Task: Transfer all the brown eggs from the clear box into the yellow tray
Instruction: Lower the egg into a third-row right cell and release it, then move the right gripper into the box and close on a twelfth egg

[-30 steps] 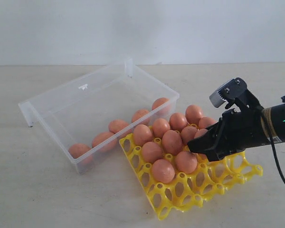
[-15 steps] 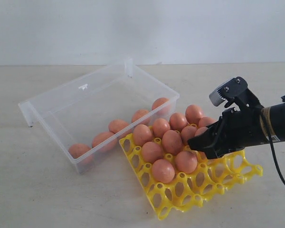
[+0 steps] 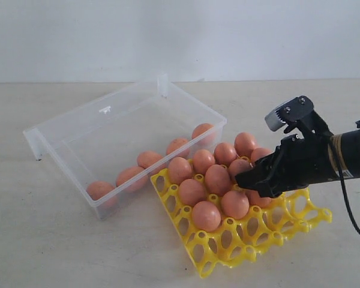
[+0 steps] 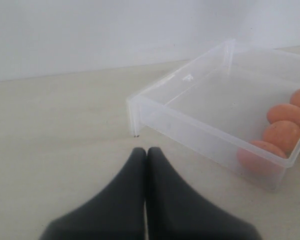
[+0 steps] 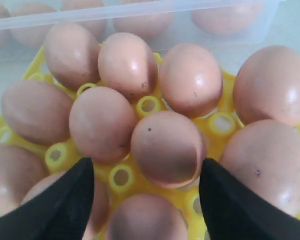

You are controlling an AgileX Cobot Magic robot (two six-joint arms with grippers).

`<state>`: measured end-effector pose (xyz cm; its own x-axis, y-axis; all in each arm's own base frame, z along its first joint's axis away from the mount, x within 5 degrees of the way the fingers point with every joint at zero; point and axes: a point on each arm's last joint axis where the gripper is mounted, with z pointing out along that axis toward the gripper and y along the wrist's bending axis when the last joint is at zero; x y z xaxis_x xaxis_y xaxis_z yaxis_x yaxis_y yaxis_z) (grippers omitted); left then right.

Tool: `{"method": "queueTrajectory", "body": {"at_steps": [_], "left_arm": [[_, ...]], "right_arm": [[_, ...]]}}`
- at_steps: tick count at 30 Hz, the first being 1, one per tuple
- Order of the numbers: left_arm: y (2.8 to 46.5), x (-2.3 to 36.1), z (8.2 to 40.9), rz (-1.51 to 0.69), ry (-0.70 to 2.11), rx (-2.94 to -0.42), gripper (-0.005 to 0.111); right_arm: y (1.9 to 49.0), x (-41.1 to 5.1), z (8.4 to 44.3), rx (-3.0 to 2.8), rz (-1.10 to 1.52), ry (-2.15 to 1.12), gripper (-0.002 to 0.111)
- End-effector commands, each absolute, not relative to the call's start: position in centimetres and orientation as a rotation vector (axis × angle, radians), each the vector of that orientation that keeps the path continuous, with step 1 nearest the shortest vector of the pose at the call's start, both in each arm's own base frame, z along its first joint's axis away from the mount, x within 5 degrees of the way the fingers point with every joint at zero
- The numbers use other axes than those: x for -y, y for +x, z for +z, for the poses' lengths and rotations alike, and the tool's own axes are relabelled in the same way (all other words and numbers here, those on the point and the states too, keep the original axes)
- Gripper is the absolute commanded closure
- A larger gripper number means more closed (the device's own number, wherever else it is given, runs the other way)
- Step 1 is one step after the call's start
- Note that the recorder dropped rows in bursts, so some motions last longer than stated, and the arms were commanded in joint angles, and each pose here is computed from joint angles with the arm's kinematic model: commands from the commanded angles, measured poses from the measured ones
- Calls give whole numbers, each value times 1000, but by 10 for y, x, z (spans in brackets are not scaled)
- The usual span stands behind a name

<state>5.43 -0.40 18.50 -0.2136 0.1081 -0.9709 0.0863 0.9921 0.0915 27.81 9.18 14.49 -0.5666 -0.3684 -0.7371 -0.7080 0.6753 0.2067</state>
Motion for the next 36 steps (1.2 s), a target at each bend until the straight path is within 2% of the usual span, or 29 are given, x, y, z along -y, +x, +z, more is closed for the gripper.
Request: {"method": "queueTrajectory", "body": {"at_steps": [1,7,9,10,11,12,13,14,15,16,17,18,19,20,21,22,24,26,29,34,36], "left_arm": [[54,4,186,25,141,-1781,111],[54,4,186,25,141,-1781,111],[54,4,186,25,141,-1781,111],[54,4,186,25,141,-1781,111],[54,4,186,25,141,-1781,111],[54,4,186,25,141,-1781,111],[54,4,186,25,141,-1781,111],[54,4,186,25,141,-1781,111],[54,4,186,25,141,-1781,111],[54,4,186,25,141,-1781,111],[54,4,186,25,141,-1781,111],[54,4,186,25,141,-1781,111],[54,4,186,25,141,-1781,111],[54,4,186,25,141,-1781,111],[54,4,186,25,141,-1781,111],[54,4,186,25,141,-1781,111],[54,4,186,25,141,-1781,111],[54,4,186,25,141,-1781,111],[54,4,186,25,141,-1781,111],[54,4,186,25,141,-1781,111],[54,4,186,25,141,-1781,111]], "right_arm": [[278,-93,157,-2194,699,-721,49],[269,-100,202,-2023,832,-654,49],[266,-103,226,-1906,910,-617,53],[266,-105,237,-1853,961,-586,57],[265,-111,270,-1712,1162,-420,74],[265,-116,286,-1637,1248,-368,83],[262,-134,318,-1466,1323,-396,106],[259,-144,330,-1410,1323,-452,108],[253,-175,353,-1346,1252,-610,108],[248,-192,359,-1350,1204,-678,108],[242,-225,367,-1428,953,-818,108],[241,-237,370,-1449,811,-873,108],[240,-260,363,-1515,422,-936,108],[246,-266,357,-1570,163,-876,108],[252,-276,343,-1636,-67,-843,108],[260,-282,329,-1714,-175,-864,108],[281,-299,288,-2009,-202,-1005,108],[296,-313,263,-2337,-20,-1168,108],[322,-329,266,-2469,215,-1209,108],[355,-340,258,-2476,221,-1197,108],[361,-342,250,-2489,214,-1218,103]]}}
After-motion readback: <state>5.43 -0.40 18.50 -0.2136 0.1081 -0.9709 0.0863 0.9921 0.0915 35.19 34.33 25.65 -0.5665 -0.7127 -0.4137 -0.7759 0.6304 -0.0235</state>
